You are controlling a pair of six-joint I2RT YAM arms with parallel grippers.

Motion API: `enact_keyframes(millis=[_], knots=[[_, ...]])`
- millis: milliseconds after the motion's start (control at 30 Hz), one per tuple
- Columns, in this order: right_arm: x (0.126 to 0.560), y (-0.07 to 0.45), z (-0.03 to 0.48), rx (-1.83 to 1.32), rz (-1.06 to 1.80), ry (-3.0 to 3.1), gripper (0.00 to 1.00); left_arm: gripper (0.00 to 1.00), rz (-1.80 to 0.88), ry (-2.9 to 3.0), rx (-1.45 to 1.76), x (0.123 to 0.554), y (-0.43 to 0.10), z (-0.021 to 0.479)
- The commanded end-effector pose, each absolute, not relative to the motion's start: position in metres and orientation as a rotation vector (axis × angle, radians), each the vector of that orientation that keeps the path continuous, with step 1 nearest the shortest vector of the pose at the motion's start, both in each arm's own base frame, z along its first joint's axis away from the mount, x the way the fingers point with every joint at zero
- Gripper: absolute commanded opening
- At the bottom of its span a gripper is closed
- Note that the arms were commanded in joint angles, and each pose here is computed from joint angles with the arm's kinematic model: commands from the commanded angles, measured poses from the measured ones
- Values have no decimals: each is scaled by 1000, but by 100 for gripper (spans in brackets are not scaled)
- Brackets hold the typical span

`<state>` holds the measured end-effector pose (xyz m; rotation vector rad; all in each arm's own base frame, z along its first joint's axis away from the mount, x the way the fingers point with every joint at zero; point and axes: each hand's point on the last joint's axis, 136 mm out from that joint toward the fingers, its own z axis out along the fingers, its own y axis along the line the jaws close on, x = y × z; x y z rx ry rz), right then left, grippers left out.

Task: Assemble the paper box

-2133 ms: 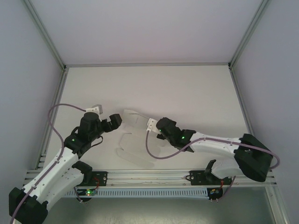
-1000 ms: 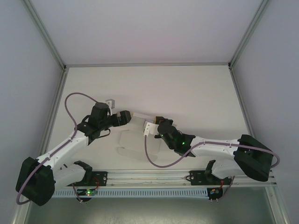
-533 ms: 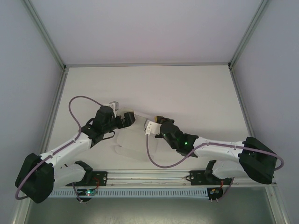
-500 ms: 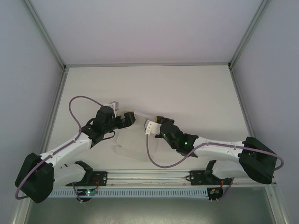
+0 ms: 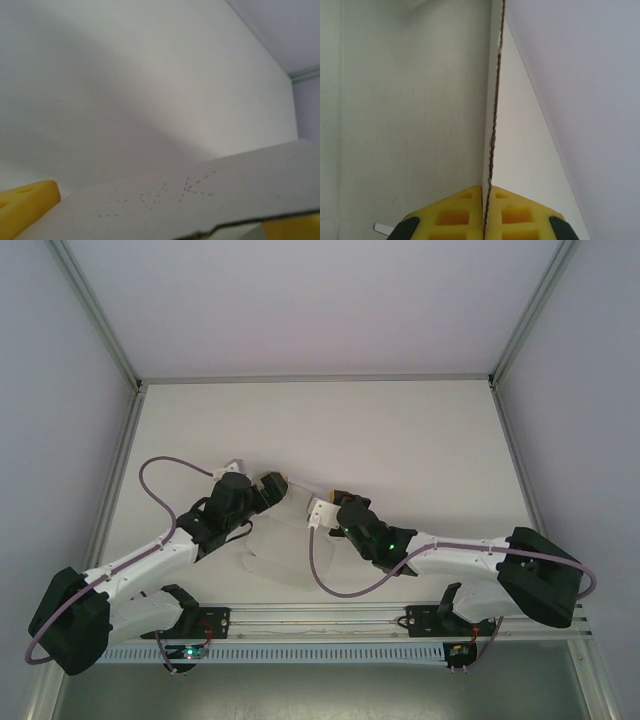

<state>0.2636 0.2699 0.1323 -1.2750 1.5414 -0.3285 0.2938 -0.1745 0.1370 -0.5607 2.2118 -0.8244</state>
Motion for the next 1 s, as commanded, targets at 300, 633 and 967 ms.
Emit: enact_keyframes(millis=[300,633,967], knots=[[259,270,155,-1200,-259,1542,0,100,-523,2308,-352,289,-154,150],[253,246,162,-1158,-15,1601,0,100,-687,2328,23,276,-175,145],[255,241,160,-1163,76,1630,0,100,-1103,2046,166,283,-187,182]])
